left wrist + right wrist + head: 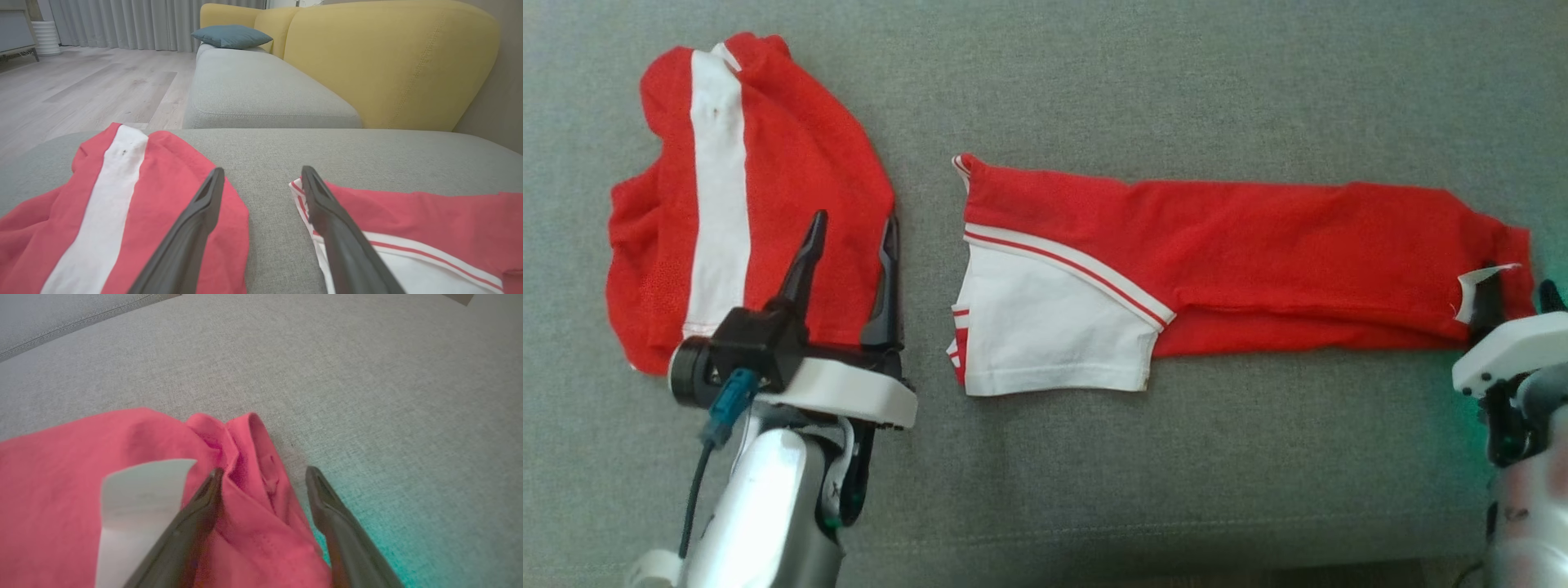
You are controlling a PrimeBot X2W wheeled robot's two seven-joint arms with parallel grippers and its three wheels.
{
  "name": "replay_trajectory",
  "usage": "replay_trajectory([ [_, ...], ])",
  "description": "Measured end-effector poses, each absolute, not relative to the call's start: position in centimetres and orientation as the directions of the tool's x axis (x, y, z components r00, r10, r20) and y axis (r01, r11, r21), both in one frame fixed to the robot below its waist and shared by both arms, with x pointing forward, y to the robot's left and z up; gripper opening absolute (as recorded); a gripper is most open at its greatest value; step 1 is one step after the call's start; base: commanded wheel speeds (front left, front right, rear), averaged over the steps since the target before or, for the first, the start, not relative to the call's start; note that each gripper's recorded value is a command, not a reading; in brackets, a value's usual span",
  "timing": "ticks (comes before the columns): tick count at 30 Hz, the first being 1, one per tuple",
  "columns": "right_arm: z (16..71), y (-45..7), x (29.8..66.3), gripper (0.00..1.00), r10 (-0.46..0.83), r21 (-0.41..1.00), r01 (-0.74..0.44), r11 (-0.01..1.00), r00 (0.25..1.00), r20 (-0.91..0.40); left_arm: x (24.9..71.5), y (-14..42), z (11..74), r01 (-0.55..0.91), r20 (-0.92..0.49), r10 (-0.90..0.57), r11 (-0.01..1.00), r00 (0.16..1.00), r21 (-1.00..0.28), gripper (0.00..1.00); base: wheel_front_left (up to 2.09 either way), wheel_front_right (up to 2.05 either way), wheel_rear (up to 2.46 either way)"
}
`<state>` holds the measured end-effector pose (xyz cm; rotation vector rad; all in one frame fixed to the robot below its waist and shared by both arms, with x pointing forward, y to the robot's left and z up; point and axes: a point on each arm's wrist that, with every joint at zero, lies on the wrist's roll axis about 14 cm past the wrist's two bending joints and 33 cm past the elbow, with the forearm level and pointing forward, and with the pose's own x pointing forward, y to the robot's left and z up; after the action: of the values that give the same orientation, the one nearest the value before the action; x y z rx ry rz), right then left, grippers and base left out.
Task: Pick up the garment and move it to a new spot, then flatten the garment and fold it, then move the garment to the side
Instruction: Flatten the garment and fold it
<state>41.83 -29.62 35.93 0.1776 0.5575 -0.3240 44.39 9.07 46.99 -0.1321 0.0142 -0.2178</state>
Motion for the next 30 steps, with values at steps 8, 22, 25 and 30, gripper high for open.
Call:
replay_trajectory([
  [8, 35.4, -29.7, 42.3, 0.25, -0.252, 0.109, 0.372, 0.922, 0.788, -0.562, 45.0, 9.4, 46.0, 0.210, -0.018, -0.214, 0.970, 0.977, -0.126, 1.00, 0.00, 0.00, 0.00],
  [22, 40.2, -36.8, 41.1, 0.00, -0.447, -0.073, 0.467, 0.882, 0.775, -0.447, 45.2, 9.6, 48.2, 0.208, 0.038, -0.205, 0.971, 0.978, -0.121, 1.00, 0.00, 0.00, 0.00],
  [25, 41.5, -38.2, 40.5, 0.00, -0.498, -0.135, 0.491, 0.861, 0.759, -0.419, 44.9, 9.9, 48.9, 0.198, 0.053, -0.193, 0.973, 0.980, -0.119, 1.00, 0.00, 0.00, 0.00],
  [30, 42.7, -36.4, 41.8, 0.00, -0.474, -0.103, 0.476, 0.873, 0.783, -0.403, 44.3, 10.4, 50.0, 0.184, 0.074, -0.176, 0.974, 0.982, -0.129, 1.00, 0.00, 0.00, 0.00],
])
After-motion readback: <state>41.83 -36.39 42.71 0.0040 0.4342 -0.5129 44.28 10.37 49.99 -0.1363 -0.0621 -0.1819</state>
